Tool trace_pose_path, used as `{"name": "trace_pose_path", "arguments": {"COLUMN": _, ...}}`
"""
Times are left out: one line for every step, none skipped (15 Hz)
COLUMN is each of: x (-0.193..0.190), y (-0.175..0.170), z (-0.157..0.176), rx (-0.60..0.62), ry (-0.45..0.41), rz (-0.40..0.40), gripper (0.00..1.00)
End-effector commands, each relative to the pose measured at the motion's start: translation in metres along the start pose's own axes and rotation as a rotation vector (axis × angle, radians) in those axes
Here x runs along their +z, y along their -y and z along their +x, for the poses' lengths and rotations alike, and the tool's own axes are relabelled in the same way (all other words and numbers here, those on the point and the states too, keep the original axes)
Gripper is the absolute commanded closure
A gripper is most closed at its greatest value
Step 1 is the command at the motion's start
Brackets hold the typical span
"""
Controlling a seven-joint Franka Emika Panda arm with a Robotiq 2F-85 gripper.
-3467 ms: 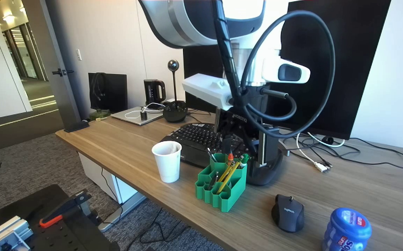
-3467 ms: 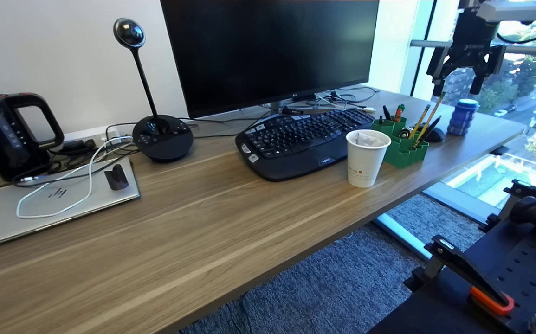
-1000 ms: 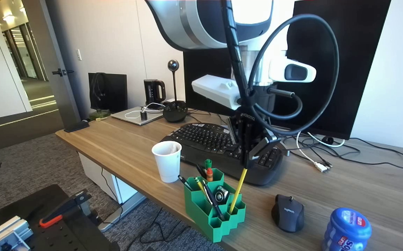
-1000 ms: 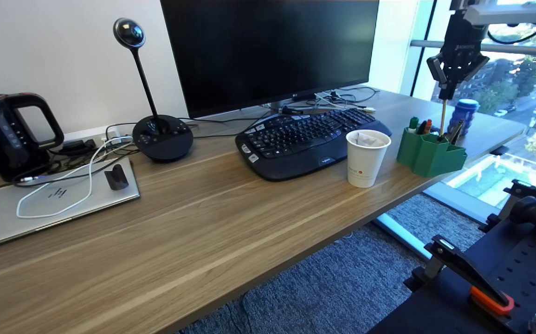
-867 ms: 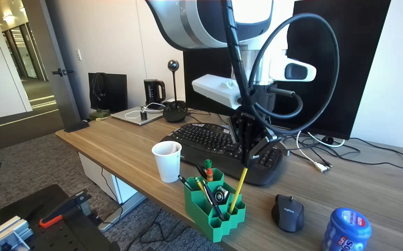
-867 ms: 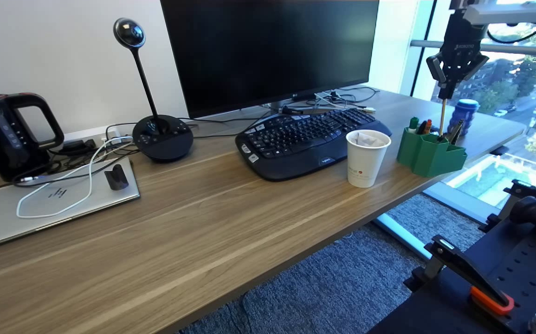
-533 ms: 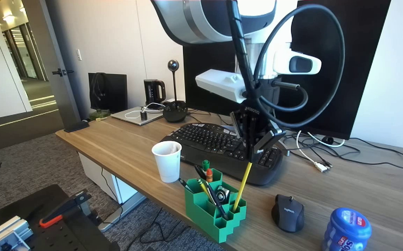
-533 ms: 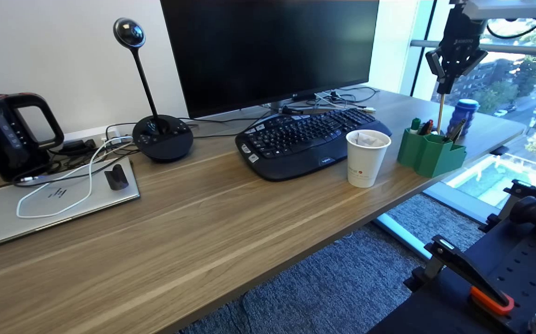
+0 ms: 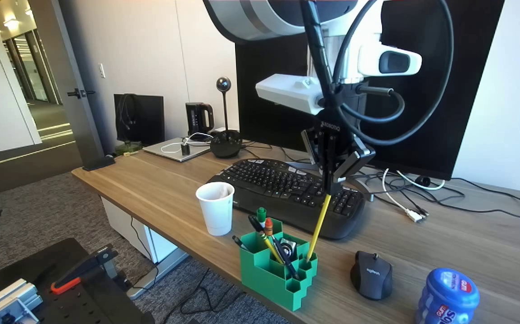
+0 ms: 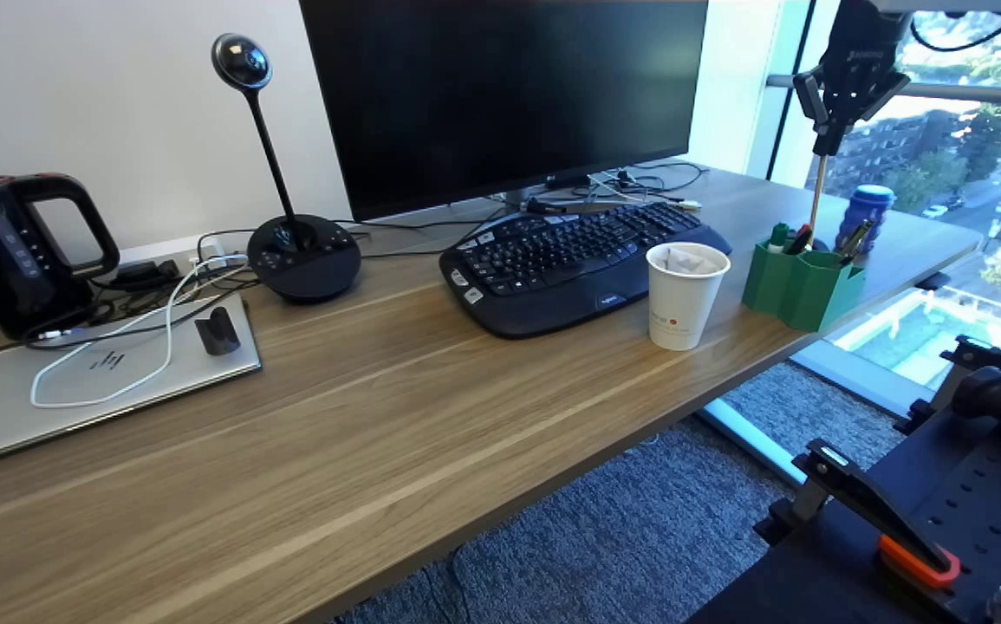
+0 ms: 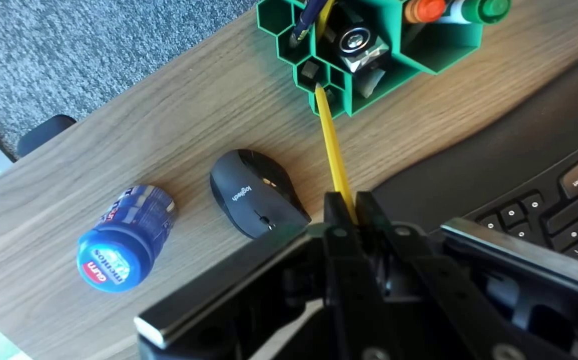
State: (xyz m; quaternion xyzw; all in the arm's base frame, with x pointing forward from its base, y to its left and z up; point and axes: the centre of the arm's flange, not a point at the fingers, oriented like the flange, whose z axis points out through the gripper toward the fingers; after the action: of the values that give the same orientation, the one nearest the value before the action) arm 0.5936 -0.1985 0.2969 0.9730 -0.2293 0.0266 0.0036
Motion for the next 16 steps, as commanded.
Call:
{"name": "trace_pose_path", "arguments": {"x": -0.026, "y": 0.003, "z": -0.011, "rx": -0.013, "ry": -0.002, "rz": 0.048, "gripper": 0.98}}
{"name": "trace_pose_path", "arguments": {"x": -0.032, "y": 0.003, "z": -0.015, "rx": -0.021, "ry": -0.001, "rz": 0.057, "gripper": 0.98}}
{"name": "trace_pose_path", "arguments": {"x": -0.041, "y": 0.004, "z": -0.020, "rx": -0.032, "ry": 0.000, "rz": 0.070, "gripper": 0.98}}
{"name": "trace_pose_path", "arguments": {"x": -0.050, "y": 0.005, "z": -0.025, "rx": -0.037, "ry": 0.012, "rz": 0.082, "gripper": 0.98}}
{"name": "trace_pose_path", "arguments": {"x": -0.061, "y": 0.005, "z": -0.032, "rx": -0.049, "ry": 0.022, "rz": 0.102, "gripper": 0.98}}
{"name": "trace_pose_path", "arguments": {"x": -0.071, "y": 0.004, "z": -0.038, "rx": -0.063, "ry": 0.027, "rz": 0.119, "gripper": 0.98}}
{"name": "trace_pose_path", "arguments": {"x": -0.080, "y": 0.005, "z": -0.044, "rx": -0.073, "ry": 0.022, "rz": 0.136, "gripper": 0.98}}
{"name": "trace_pose_path", "arguments": {"x": -0.089, "y": 0.004, "z": -0.049, "rx": -0.086, "ry": 0.022, "rz": 0.155, "gripper": 0.98}}
{"name": "trace_pose_path", "arguments": {"x": -0.097, "y": 0.004, "z": -0.053, "rx": -0.094, "ry": 0.018, "rz": 0.171, "gripper": 0.98}}
{"name": "trace_pose_path", "arguments": {"x": -0.103, "y": 0.004, "z": -0.057, "rx": -0.103, "ry": 0.012, "rz": 0.181, "gripper": 0.98}}
{"name": "trace_pose_path", "arguments": {"x": -0.108, "y": 0.003, "z": -0.060, "rx": -0.108, "ry": 0.007, "rz": 0.188, "gripper": 0.98}}
{"name": "trace_pose_path", "arguments": {"x": -0.113, "y": 0.002, "z": -0.062, "rx": -0.114, "ry": 0.002, "rz": 0.196, "gripper": 0.98}}
{"name": "trace_pose_path", "arguments": {"x": -0.117, "y": 0.002, "z": -0.065, "rx": -0.121, "ry": -0.002, "rz": 0.207, "gripper": 0.98}}
{"name": "trace_pose_path", "arguments": {"x": -0.120, "y": 0.001, "z": -0.067, "rx": -0.128, "ry": -0.006, "rz": 0.215, "gripper": 0.98}}
{"name": "trace_pose_path", "arguments": {"x": -0.121, "y": 0.002, "z": -0.071, "rx": -0.133, "ry": -0.008, "rz": 0.221, "gripper": 0.98}}
{"name": "trace_pose_path", "arguments": {"x": -0.122, "y": 0.002, "z": -0.075, "rx": -0.142, "ry": -0.015, "rz": 0.228, "gripper": 0.98}}
